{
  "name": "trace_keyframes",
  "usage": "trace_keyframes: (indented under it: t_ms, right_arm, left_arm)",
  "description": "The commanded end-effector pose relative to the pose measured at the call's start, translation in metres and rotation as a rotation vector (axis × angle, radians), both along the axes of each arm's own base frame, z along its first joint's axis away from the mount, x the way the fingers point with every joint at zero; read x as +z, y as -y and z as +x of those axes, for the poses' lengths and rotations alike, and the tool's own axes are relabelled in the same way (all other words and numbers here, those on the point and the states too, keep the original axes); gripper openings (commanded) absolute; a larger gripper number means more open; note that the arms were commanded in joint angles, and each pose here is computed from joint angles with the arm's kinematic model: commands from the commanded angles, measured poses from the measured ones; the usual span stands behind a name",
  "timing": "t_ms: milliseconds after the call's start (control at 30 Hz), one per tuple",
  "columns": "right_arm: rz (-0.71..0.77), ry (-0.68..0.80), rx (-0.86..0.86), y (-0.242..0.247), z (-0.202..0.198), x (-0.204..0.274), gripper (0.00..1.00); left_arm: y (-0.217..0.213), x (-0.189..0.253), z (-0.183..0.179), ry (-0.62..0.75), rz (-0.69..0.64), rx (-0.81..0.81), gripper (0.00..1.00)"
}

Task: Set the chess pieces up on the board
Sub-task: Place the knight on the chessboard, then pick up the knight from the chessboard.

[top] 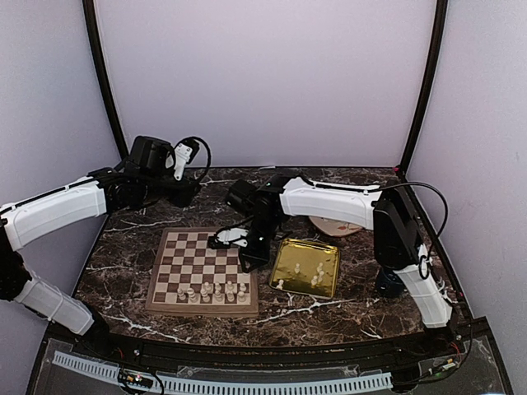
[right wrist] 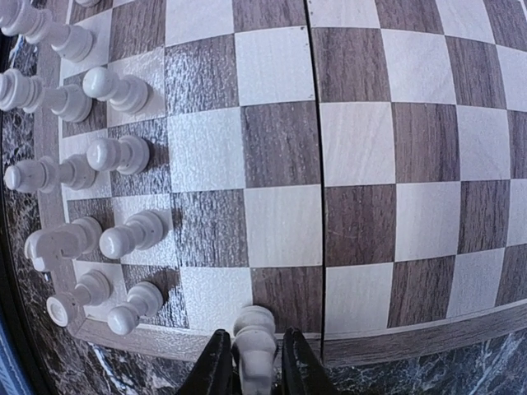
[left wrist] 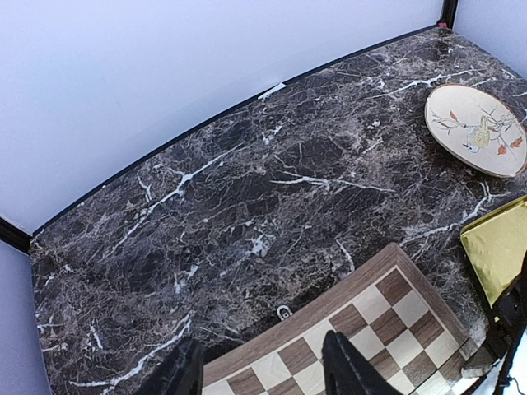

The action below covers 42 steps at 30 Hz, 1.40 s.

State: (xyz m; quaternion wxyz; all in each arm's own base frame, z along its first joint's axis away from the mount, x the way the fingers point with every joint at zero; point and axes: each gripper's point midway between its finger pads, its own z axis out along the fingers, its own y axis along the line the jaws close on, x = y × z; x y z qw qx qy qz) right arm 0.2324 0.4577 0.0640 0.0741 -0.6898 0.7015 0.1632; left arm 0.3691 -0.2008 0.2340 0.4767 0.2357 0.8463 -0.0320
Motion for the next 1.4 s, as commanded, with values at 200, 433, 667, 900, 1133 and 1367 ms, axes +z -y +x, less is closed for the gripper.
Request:
trace_keyframes:
  t_ms: [200, 433, 667, 900, 1133, 1367]
  right_arm:
    - [0.096, 0.037, -0.048, 0.017, 0.012, 0.053, 0.29]
    - [0.201, 0.036, -0.127, 0.079, 0.028, 0.083, 0.3]
    - [0.338, 0.042, -0.244, 0.15, 0.039, 0.091, 0.3]
    - [0.398, 0.081, -0.341, 0.186, 0.047, 0.077, 0.3]
    - [0.372, 0.062, -0.342, 0.191, 0.05, 0.064, 0.3]
    - [0.368, 0.056, -0.333, 0.192, 0.048, 0.062, 0.3]
  left_arm:
    - [0.002, -0.009, -0.001, -0.02, 0.01, -0.014, 0.52]
    - [0.039, -0.026, -0.017, -0.147, -0.047, -0.198, 0.5]
    - [0.094, -0.041, -0.052, -0.321, -0.039, -0.335, 0.46]
    - [0.119, -0.086, -0.085, -0.5, 0.145, -0.381, 0.45]
    - [0.129, -0.119, -0.106, -0.58, 0.249, -0.425, 0.46]
    - [0.141, -0.14, -0.117, -0.635, 0.263, -0.472, 0.46]
